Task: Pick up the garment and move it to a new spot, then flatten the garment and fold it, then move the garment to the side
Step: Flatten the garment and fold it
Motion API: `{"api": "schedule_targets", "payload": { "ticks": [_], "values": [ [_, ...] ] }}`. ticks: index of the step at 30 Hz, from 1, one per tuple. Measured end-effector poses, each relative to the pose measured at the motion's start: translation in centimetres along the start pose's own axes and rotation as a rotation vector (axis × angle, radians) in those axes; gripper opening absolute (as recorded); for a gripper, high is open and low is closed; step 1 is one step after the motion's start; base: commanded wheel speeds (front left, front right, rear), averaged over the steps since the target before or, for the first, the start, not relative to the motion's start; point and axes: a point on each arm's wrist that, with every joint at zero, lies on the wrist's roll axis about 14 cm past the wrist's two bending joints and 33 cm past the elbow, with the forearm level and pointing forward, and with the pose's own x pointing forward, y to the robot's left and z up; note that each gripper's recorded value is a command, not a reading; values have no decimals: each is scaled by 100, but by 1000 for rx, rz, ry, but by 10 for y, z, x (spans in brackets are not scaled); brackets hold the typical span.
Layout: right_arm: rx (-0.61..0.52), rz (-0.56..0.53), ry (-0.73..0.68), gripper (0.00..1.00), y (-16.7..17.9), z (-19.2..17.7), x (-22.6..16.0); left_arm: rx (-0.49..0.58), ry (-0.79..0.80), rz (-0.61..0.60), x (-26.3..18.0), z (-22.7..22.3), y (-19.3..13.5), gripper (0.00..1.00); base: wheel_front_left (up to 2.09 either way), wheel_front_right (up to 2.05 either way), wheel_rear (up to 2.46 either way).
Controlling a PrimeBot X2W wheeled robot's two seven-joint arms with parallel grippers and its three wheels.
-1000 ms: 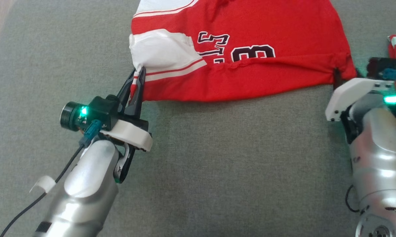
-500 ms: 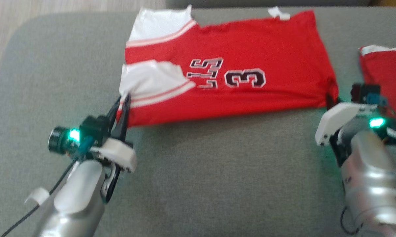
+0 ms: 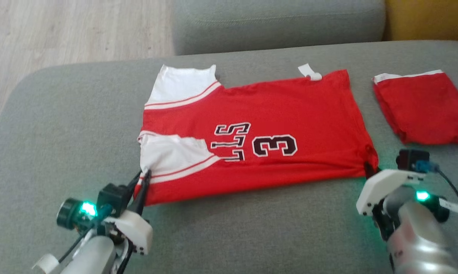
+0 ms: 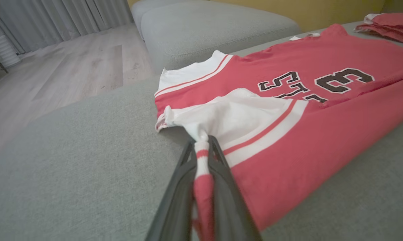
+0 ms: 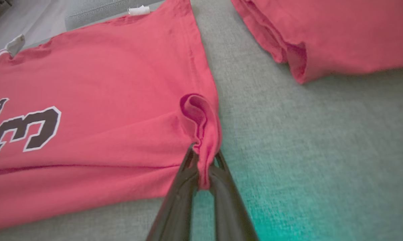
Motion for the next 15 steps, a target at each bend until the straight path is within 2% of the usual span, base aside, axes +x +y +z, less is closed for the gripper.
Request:
{"api": "schedule_targets", "payload": {
  "ticks": [3,10,11,12,13,14,15],
  "values": [
    [29,-4,-8,0,-4,-6,-7,-7,11,-18,-3,-4,-7,0,0,0,0],
    [42,-13,-81,0,-9,5,-9,-32,36,-28,3,-11,-10,0,0,0,0],
    [44,-11,-94,35,-9,8,-8,-34,39,-29,4,-12,-10,0,0,0,0],
    [44,-11,-108,100,-9,11,-8,-37,42,-29,5,-13,-10,5,0,0,0],
    [43,-11,-126,100,-9,15,-7,-40,44,-27,6,-14,-9,41,0,0,0],
    [35,-13,-155,100,-10,21,-7,-41,38,-18,7,-14,-8,100,0,0,0],
    [25,-16,-185,100,-11,27,-8,-41,34,-9,8,-14,-6,100,0,0,0]
  ]
}}
